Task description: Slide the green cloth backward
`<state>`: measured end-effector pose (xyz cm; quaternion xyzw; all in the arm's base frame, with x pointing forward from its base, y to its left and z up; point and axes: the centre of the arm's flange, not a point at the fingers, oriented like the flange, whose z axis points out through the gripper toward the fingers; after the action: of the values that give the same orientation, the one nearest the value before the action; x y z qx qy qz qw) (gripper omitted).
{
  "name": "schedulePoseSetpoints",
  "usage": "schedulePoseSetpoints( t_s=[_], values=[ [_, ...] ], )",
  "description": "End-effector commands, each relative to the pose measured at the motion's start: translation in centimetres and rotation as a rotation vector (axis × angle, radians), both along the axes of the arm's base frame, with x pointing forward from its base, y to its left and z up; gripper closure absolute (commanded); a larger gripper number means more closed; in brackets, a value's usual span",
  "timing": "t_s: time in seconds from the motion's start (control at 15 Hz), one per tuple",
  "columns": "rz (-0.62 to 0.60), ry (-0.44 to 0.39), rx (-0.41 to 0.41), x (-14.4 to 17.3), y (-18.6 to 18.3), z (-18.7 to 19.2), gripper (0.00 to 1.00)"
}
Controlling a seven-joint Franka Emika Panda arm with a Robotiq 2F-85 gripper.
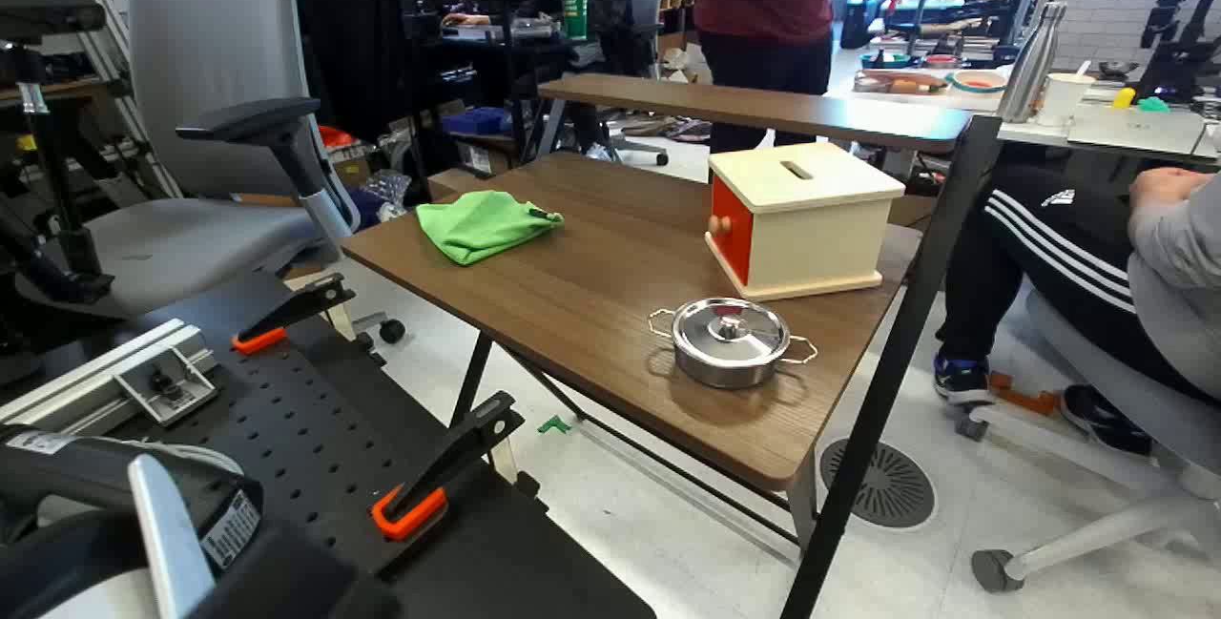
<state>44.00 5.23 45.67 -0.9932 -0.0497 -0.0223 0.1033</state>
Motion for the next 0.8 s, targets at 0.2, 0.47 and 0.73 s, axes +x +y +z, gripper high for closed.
schedulePoseSetpoints(
  t_s=[0.2, 0.47, 0.73],
  values=[
    [0.000, -0.002, 0.000, 0.0, 0.0, 0.1, 0.00],
    [-0.014, 0.000, -0.003, 0.5, 0.6, -0.8, 0.00],
    [-0.030, 0.001, -0.010, 1.9, 2.9, -5.0, 0.00]
  ],
)
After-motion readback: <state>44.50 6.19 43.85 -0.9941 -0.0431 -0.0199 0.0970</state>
